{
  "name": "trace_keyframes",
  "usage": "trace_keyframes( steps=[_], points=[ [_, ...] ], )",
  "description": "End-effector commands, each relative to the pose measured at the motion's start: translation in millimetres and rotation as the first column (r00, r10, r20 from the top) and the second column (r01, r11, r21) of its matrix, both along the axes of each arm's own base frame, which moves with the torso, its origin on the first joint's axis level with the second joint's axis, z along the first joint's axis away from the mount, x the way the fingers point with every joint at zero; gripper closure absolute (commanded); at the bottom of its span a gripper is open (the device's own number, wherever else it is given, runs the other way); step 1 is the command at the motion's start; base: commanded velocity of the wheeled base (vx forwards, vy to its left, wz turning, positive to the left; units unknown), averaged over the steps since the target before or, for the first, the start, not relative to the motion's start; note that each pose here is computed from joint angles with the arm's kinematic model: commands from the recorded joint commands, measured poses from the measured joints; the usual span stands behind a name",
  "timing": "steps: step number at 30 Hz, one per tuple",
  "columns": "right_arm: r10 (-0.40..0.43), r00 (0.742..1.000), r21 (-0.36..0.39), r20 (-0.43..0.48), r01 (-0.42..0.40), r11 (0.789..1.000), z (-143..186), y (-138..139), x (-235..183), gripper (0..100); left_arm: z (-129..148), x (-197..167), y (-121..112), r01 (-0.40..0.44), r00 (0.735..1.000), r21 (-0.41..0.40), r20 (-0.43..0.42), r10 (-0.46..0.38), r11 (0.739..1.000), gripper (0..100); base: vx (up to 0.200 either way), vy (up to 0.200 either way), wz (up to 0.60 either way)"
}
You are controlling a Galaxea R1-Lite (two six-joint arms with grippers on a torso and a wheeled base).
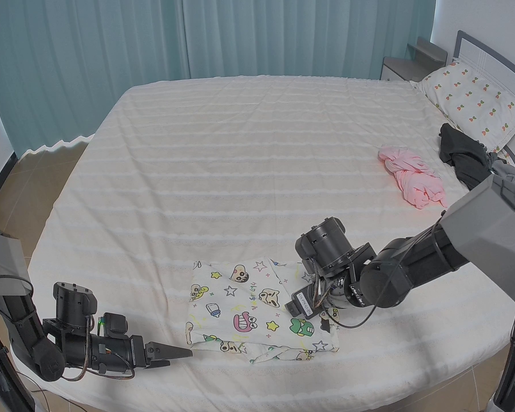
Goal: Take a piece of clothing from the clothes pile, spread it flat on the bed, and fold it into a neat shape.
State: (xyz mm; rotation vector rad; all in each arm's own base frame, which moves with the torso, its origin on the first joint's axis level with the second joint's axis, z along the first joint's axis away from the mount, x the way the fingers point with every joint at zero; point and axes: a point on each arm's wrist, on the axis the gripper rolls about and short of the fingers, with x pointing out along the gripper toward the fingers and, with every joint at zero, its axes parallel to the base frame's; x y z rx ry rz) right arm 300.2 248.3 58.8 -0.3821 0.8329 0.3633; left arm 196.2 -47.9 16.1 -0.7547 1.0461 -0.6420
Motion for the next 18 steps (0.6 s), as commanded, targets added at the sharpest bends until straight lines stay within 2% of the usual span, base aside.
trace_keyframes(
  steps=[1,7,14,18],
  points=[
    [-0.007,1.0,-0.038,0.0,0.007,0.999,-17.7,9.7,12.3,0,-1.1,-0.2,0.0,0.0,1.0,0.001,-0.006,0.0,1.0,0,0.0,0.0,0.0],
    [-0.02,1.0,-0.052,0.002,0.02,0.998,-24.1,10.4,19.3,0,-1.6,-0.6,0.1,0.0,1.0,0.001,-0.009,0.0,1.0,0,0.0,0.0,0.0],
    [-0.114,0.99,-0.064,0.083,0.12,0.991,-12.6,-8.2,44.4,0,-1.6,-0.6,0.1,0.0,1.0,0.001,-0.009,0.0,1.0,0,0.0,0.0,0.0],
    [-0.186,0.974,-0.032,0.13,0.192,0.981,-6.3,-23.0,64.8,0,-1.6,-0.6,0.1,0.0,1.0,0.001,-0.009,0.0,1.0,0,0.0,0.0,0.0]
  ],
)
